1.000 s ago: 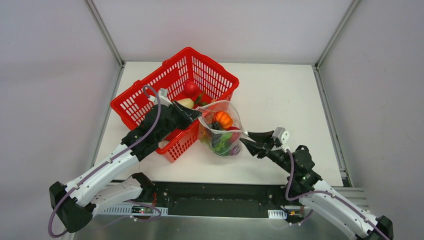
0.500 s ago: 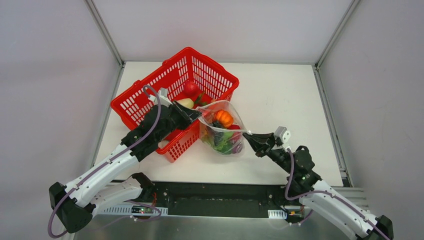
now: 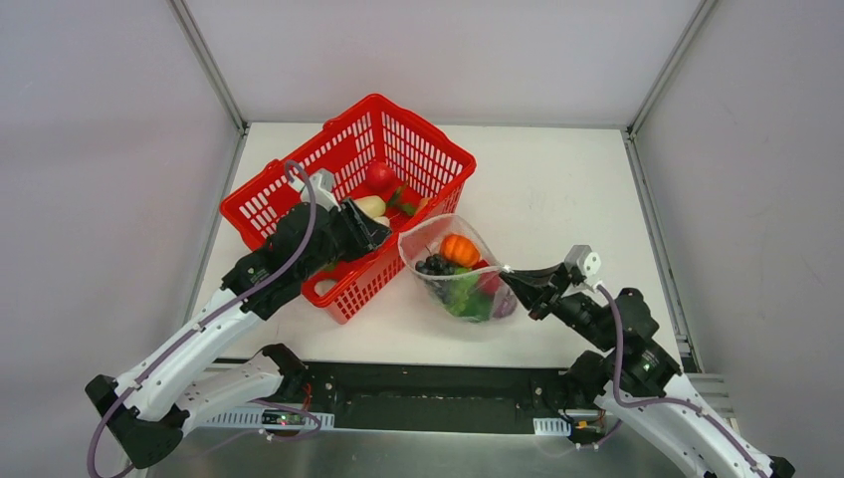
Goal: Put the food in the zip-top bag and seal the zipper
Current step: Adjust the zipper food storage bag at the center of the board, then zip the zipper food storage bag at the center of the board.
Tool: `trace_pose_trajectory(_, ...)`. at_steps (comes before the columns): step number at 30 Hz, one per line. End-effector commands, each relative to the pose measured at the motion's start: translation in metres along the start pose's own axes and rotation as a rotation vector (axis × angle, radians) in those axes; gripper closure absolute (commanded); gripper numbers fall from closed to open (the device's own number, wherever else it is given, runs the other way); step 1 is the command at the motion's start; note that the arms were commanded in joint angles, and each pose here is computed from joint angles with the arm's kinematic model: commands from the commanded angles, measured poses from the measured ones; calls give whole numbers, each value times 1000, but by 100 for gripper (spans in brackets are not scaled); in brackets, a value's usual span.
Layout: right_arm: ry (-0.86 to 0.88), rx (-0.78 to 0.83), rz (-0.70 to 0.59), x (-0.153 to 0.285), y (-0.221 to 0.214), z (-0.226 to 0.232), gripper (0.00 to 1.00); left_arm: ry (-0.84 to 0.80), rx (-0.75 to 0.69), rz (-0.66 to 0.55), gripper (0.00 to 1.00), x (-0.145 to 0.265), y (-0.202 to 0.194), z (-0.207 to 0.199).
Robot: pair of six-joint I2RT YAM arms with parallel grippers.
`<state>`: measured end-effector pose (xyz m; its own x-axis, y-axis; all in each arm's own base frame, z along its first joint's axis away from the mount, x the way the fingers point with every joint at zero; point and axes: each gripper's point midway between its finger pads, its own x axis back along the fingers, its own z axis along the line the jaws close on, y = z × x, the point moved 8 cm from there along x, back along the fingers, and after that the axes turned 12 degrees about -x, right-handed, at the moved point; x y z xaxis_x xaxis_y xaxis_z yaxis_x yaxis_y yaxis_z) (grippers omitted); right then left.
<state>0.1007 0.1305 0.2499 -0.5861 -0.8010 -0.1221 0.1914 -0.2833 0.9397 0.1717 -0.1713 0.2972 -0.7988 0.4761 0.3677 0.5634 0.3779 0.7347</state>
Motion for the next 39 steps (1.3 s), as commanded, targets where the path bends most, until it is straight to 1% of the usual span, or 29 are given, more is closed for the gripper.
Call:
trace_pose_trajectory(1, 35, -36, 17, 9, 22, 15, 100, -16, -117, 50, 54, 19, 10, -3)
trace_pose_trajectory(3, 65, -39, 43, 10, 20, 18, 100, -47, -132, 94, 46, 20, 7, -7)
trace_pose_trajectory(7, 77, -45, 92, 6, 14, 18, 100, -121, -194, 128, 36, 20, 2, -13)
trace_pose_trajectory(9, 89, -47, 126, 3, 11, 19, 100, -203, -251, 124, 29, 21, 0, -20)
trace_pose_trajectory(11, 120, -48, 144, 1, 10, 21, 100, -310, -315, 94, 22, 23, 0, -33)
trace_pose_trajectory(14, 186, -68, 141, -1, 13, 29, 100, -450, -429, 55, 18, 28, 3, -57)
trace_pose_trajectory(17, 214, -98, 127, -1, 19, 34, 100, -550, -593, 56, 18, 32, 7, -84)
trace_pose_trajectory(20, 210, -115, 140, 0, 22, 36, 100, -622, -779, 104, 19, 34, 1, -109)
trace_pose_trajectory(22, 191, -132, 159, 2, 23, 36, 100, -607, -899, 80, 26, 30, 1, -121)
trace_pose_trajectory(25, 172, -154, 194, 4, 26, 38, 100, -657, -1063, 56, 27, 25, -9, -137)
trace_pose_trajectory(29, 154, -177, 228, 5, 27, 39, 100, -785, -1159, 110, 28, 20, -26, -148)
trace_pose_trajectory(32, 157, -185, 247, 6, 25, 39, 100, -857, -1244, 123, 30, 17, -39, -152)
trace_pose_trajectory(35, 169, -187, 256, 6, 24, 40, 100, -888, -1340, 103, 32, 14, -47, -157)
trace_pose_trajectory(39, 172, -189, 264, 7, 23, 41, 100, -915, -1427, 40, 34, 10, -57, -163)
